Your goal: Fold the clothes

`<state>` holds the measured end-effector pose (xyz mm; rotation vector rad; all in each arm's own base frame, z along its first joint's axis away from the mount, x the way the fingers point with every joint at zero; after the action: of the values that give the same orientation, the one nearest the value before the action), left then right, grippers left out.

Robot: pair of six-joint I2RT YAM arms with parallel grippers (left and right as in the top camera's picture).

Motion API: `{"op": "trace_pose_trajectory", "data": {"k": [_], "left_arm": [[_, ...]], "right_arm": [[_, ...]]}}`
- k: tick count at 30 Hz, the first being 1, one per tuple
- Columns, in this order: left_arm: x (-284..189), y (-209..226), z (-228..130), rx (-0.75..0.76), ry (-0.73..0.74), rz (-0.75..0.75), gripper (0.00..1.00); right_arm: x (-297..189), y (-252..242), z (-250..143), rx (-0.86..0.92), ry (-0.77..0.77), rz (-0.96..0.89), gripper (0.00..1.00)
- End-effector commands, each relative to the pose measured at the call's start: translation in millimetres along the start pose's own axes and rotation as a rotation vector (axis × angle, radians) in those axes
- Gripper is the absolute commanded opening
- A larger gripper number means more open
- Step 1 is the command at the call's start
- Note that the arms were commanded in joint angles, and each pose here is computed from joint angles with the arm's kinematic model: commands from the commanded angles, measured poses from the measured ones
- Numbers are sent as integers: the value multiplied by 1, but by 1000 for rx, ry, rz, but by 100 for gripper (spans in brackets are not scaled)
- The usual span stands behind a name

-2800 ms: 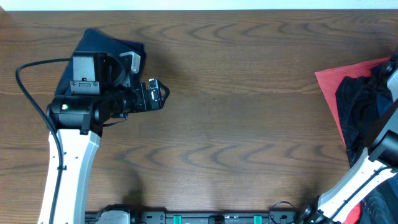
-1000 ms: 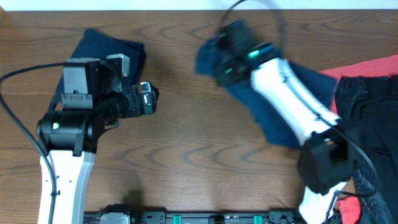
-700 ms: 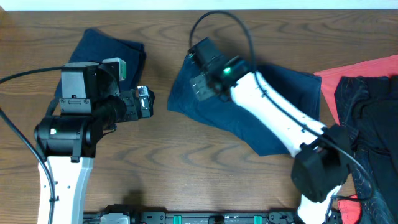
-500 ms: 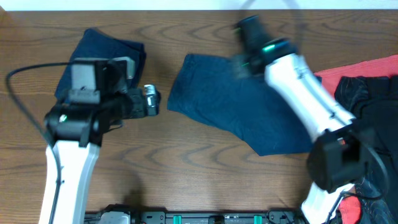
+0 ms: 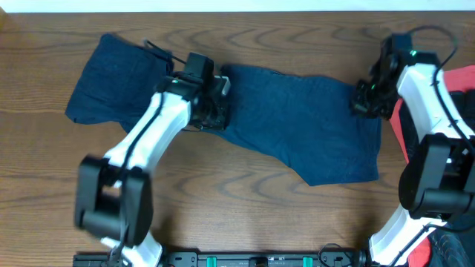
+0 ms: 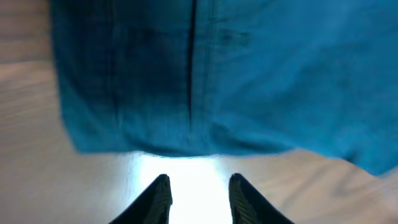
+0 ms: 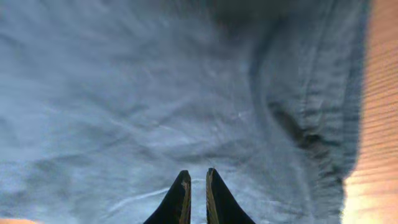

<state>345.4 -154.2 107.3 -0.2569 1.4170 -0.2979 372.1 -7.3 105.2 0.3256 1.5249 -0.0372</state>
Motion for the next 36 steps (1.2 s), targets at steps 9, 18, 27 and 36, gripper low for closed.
{"op": "trace_pose_trajectory", "data": {"k": [9, 18, 27, 36], "left_arm": [[51, 62, -21, -113, 190, 274, 6], [18, 98, -25, -233, 206, 331, 6], [-14, 25, -2, -176, 83, -117, 33], [36, -25, 1, -2, 69, -185, 25]], "right_arm": [[81, -82, -63, 243, 75, -399, 9], [67, -103, -19, 182, -64, -308, 11], [12, -10, 29, -260, -240, 282, 16], [-25, 17, 14, -299, -270, 455, 17]]}}
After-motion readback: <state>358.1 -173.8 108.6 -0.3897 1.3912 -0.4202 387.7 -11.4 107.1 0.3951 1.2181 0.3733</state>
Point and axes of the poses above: each gripper's point midway between its finger pads, its own x axis out along the fingers, its own y axis along the line the jaws close on, z = x × y, the point moved 4 cm from there along -x, back along the fingers, and after that the axes turned 12 degrees about -x, right-handed, at the moved point
